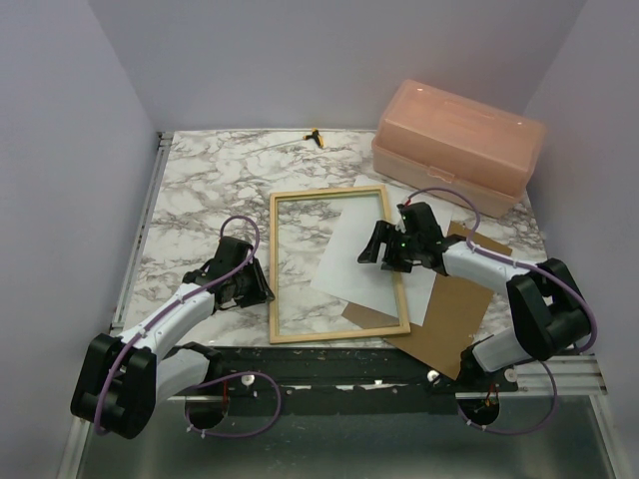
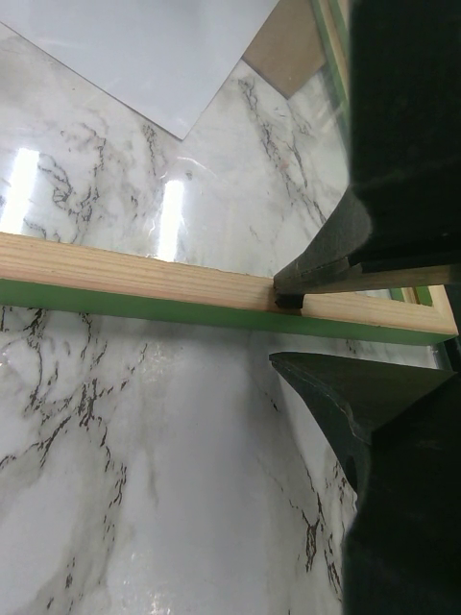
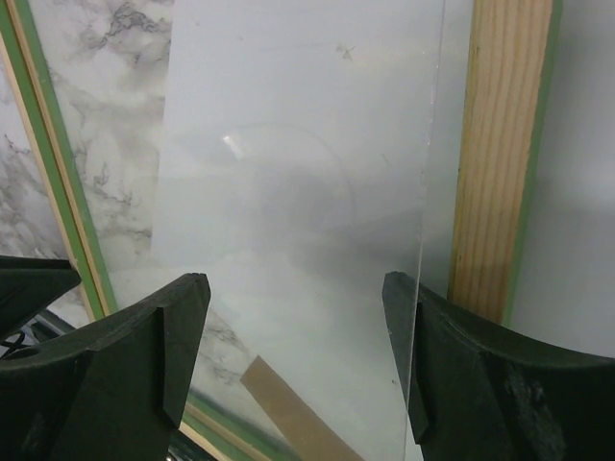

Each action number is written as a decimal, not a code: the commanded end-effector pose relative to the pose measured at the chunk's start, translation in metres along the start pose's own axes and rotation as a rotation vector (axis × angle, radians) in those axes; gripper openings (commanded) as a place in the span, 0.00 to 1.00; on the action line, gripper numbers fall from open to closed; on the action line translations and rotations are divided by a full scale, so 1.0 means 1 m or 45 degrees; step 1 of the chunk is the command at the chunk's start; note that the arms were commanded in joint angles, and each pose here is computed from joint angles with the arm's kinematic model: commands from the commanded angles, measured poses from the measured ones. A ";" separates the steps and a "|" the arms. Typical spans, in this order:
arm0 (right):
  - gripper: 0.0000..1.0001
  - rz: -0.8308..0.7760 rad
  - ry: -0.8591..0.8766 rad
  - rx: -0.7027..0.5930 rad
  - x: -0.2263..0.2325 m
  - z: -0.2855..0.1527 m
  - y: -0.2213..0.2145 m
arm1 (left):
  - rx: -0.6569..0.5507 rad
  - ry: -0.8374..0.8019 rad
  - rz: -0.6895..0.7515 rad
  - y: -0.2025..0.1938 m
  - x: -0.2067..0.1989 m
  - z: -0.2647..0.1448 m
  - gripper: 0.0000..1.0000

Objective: Put the photo into the frame

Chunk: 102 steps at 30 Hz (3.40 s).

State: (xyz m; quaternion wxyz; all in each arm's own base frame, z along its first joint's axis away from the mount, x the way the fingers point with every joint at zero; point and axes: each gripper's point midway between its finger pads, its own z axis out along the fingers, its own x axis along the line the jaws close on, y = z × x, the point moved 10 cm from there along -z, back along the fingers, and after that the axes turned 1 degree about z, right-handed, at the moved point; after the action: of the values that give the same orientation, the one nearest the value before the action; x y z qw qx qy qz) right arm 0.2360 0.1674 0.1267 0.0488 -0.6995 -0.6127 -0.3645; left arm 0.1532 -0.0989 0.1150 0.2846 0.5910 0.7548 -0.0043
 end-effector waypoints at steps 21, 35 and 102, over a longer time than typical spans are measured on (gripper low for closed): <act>0.89 -0.145 -0.337 -0.164 0.009 -0.033 0.023 | 0.027 0.054 0.026 -0.004 0.008 0.004 0.31; 0.97 -0.090 -0.454 -0.137 -0.013 -0.052 0.002 | -0.269 -0.241 0.143 0.009 -0.017 -0.048 0.67; 0.28 -0.069 -0.120 0.104 0.079 0.046 -0.048 | -0.339 -0.650 0.310 -0.009 -0.047 -0.164 0.92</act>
State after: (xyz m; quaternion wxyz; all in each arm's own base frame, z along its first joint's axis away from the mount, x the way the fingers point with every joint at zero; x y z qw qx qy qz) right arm 0.2024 0.2545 0.1103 0.0384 -0.7013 -0.6610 -0.2643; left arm 0.0808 -0.0848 0.2710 0.5275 0.6095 0.5918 -0.0066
